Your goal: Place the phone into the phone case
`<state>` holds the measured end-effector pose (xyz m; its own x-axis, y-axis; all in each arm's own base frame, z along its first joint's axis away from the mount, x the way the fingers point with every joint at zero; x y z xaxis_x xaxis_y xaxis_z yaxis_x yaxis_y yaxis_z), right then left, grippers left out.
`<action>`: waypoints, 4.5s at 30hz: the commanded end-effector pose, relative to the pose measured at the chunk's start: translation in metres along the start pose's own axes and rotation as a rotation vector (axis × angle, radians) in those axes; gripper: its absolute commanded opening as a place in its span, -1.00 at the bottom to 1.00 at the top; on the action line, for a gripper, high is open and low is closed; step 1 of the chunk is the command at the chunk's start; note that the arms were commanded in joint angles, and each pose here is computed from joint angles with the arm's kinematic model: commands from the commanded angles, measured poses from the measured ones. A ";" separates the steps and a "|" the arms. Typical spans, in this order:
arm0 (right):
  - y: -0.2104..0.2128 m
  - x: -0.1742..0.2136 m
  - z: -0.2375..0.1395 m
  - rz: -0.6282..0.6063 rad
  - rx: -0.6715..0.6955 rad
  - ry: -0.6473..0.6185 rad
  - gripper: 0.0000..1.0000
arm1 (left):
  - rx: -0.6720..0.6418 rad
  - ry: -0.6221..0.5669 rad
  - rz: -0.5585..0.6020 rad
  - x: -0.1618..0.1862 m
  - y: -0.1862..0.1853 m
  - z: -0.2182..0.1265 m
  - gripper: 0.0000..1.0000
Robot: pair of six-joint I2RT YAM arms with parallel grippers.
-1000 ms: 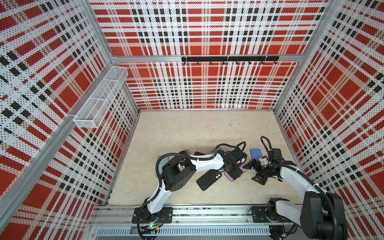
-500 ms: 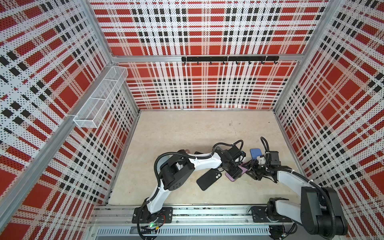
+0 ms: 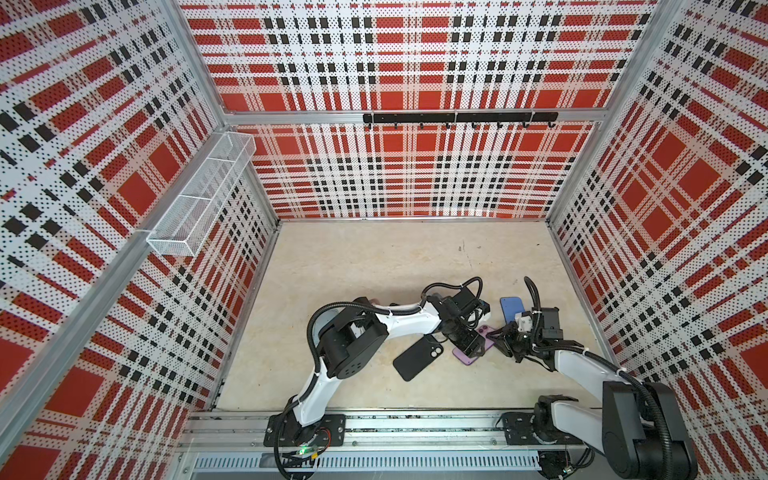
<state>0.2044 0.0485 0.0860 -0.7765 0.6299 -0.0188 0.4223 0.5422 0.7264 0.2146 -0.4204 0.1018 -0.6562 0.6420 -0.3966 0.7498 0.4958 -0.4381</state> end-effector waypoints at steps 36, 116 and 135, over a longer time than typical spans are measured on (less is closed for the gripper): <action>0.204 -0.040 -0.137 -0.729 -0.519 -0.404 -1.00 | 0.166 -0.528 -0.068 -0.011 0.010 -0.234 0.94; 0.246 0.034 -0.147 -0.247 -0.533 0.219 0.50 | -0.734 -0.897 1.281 0.058 0.018 -0.317 -1.00; 0.242 0.026 -0.077 -0.140 -0.597 0.485 0.14 | -0.945 -0.738 1.690 0.075 -0.009 -0.302 -1.00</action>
<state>0.2489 0.1431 0.3032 -0.9618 0.2475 0.1169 0.1630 0.1749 0.9710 0.1864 -0.2028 0.3128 0.8181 0.4742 -0.3253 0.3304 0.0755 0.9408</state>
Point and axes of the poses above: each gripper's point midway between its finger pads, its own z axis out along the fingers, its own y axis along the line the jaws close on, x = y × z, the point moved 8 cm from there along -z, back along the fingers, and after that the axes turned 2 degrees about -z, right-handed, at the moved point
